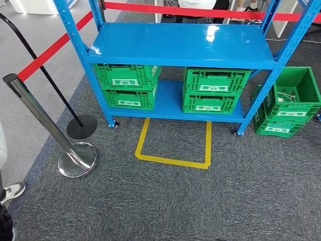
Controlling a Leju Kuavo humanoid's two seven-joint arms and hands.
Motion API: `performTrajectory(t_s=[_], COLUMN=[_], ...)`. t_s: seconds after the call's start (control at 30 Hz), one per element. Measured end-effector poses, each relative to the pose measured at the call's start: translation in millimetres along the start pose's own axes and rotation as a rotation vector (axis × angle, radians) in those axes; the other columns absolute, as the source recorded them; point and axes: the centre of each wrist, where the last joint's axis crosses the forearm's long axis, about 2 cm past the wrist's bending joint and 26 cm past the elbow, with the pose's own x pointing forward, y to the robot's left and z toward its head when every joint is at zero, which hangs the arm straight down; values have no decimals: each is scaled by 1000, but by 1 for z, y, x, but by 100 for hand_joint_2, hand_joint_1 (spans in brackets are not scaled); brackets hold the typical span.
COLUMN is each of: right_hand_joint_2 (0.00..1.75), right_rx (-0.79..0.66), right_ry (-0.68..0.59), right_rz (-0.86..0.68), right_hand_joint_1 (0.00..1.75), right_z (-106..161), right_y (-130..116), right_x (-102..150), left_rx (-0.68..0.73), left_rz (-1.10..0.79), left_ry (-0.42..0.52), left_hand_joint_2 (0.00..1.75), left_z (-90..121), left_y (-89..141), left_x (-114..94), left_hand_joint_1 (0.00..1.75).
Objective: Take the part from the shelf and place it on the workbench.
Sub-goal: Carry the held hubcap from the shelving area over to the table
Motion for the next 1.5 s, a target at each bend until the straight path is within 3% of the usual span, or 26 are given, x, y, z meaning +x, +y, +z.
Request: performTrajectory(t_s=[1.5], right_hand_joint_2=[175], right_rx=[14], right_ry=[-3], right_rz=[15], right_hand_joint_1=[0], right_z=[0], right_y=[0], right_x=[2], left_rx=[-42], left_rz=[88], left_ry=[-1], left_hand_joint_2=[175], left_z=[-9], left_y=[4], left_x=[-1], left_hand_joint_1=[175])
